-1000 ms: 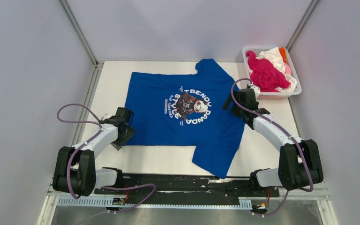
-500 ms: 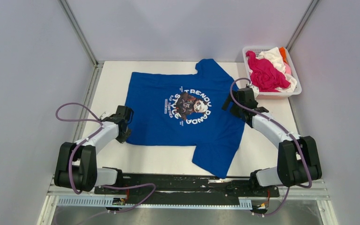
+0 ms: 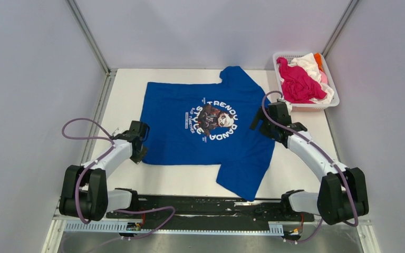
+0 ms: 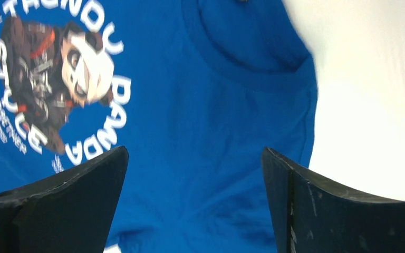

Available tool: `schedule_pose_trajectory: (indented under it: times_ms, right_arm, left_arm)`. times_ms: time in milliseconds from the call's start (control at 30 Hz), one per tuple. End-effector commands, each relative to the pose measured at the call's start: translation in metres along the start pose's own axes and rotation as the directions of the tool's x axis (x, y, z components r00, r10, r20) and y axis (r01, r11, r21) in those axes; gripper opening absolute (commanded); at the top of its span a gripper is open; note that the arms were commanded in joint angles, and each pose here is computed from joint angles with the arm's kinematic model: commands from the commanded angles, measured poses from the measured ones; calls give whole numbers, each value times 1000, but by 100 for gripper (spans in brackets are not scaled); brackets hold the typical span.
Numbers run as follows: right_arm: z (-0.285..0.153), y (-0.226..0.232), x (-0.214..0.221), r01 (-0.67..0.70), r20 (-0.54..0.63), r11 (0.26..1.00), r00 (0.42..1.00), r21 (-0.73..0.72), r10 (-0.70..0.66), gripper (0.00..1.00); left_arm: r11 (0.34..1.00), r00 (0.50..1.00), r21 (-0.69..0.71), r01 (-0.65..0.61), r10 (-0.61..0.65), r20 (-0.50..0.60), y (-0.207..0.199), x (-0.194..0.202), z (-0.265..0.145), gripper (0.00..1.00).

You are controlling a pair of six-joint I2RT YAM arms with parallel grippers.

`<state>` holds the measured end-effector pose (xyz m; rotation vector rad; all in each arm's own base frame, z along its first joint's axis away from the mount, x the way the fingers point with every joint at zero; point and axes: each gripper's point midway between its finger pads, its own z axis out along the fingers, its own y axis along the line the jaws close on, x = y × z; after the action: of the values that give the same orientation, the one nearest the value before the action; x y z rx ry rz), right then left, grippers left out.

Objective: Fold and stack the t-shirts
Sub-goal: Grab the side of the flattened tshirt closest away from the robot with both arms

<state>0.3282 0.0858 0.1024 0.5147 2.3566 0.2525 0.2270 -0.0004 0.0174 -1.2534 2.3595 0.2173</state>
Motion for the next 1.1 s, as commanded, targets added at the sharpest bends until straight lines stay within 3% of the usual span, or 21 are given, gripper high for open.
schedule_pose_trajectory:
  times_ms: [0,133,267,433,567,800,933,1067]
  right_arm:
    - [-33,2,50,34,-129,999,991,1,-34,96]
    - [-58,4,116,83,-316,996,945,-16,-84,93]
    - [-80,6,179,135,-492,989,857,-68,-151,86]
    - [-97,-6,218,278,-574,959,776,-64,-263,76]
    - [-105,-5,240,313,-638,946,712,-86,-294,64]
    - [-97,-32,258,334,-683,942,697,38,-220,55]
    - [-87,-40,259,333,-660,938,726,95,-192,48]
    - [-84,-41,261,340,-640,933,744,115,-192,28]
  left_arm:
    - [1000,1000,-20,-11,11,-25,16,7,-6,0]
    - [1000,1000,2,-5,5,-21,18,8,-9,0]
    - [1000,1000,22,-11,11,-15,16,7,-10,0]
    - [999,1000,38,-16,17,-16,12,7,-9,0]
    - [999,1000,43,-16,16,-7,11,4,-11,0]
    - [999,1000,37,-17,17,11,13,1,-12,0]
    - [999,1000,43,-14,13,15,11,0,-11,0]
    - [999,1000,41,-8,7,22,11,-2,-12,0]
